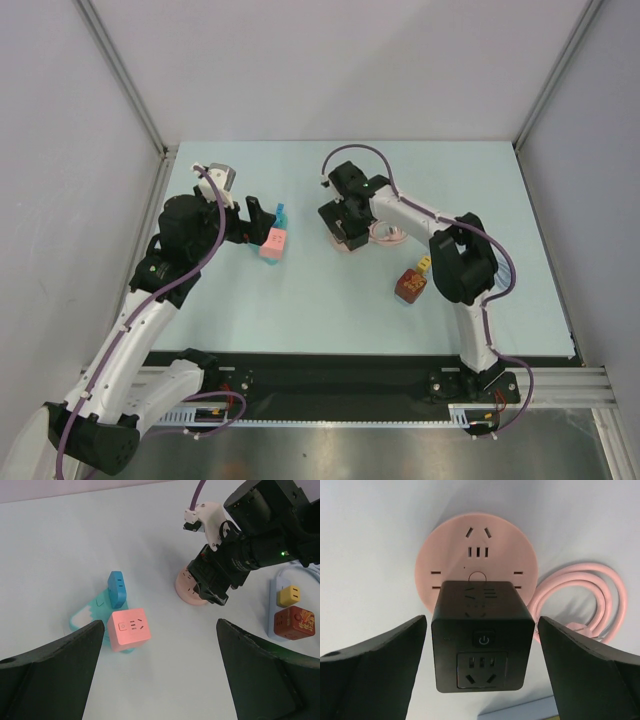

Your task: Insert the plug

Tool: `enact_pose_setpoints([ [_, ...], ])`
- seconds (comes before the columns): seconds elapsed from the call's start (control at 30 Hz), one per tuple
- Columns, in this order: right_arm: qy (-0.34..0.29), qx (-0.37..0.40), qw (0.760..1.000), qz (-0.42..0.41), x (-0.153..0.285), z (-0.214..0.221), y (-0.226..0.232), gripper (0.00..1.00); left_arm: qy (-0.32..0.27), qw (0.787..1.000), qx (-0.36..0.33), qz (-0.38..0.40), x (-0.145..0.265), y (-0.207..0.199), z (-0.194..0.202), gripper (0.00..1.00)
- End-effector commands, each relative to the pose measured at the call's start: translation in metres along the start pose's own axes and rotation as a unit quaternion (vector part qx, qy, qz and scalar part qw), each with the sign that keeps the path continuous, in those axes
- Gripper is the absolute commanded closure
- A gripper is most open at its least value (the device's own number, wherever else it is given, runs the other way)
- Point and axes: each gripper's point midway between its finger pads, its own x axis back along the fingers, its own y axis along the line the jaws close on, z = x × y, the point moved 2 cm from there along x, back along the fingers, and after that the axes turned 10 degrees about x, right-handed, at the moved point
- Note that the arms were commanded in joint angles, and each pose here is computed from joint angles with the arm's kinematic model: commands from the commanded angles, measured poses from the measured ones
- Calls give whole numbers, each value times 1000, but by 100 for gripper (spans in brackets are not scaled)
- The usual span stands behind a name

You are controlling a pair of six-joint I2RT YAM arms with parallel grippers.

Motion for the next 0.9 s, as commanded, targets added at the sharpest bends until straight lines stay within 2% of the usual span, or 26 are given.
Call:
enact_pose_setpoints([
  [0.0, -13, 4, 1000, 21, 21, -19, -10, 0, -16, 1000, -15, 5, 2, -2, -8, 0],
  [0.1, -35, -5, 999, 25, 39, -32, -13, 0, -16, 1000, -16, 7, 2, -3, -8, 0],
  [0.27, -96, -38, 994, 39, 99, -44, -27, 0, -14, 1000, -16, 14, 2, -5, -8, 0],
  [0.3, -94, -52, 993, 43, 101, -36, -29, 0, -14, 1000, -16, 19, 2, -6, -8, 0],
  [0.33, -125, -65, 989, 48, 125, -39, -33, 0, -13, 999, -17, 25, 2, -8, -7, 0],
  [0.43, -140, -99, 985, 35, 134, -19, -32, 0, -20, 998, -21, 52, 6, -17, -10, 0],
  [0.5, -191, -118, 974, 27, 165, -18, -32, 0, -28, 997, -25, 72, 9, -24, -13, 0],
  [0.53, -179, -123, 976, 22, 158, 0, -26, 0, -30, 996, -26, 79, 11, -27, -13, 0],
  [0.57, -211, -126, 969, 20, 182, 2, -27, 0, -34, 995, -27, 85, 12, -29, -14, 0],
  [0.63, -228, -145, 963, 11, 189, 13, -23, 0, -33, 993, -23, 107, 15, -35, -10, 0],
  [0.73, -294, -177, 939, 9, 234, 14, -29, 0, -33, 988, -15, 150, 25, -50, -9, 0],
  [0.8, -354, -214, 910, -4, 265, 15, -28, 0, -45, 983, -8, 177, 33, -61, -16, 0],
  [0.87, -367, -238, 899, -32, 257, 30, -15, 0, -62, 973, -7, 221, 44, -76, -24, 0],
])
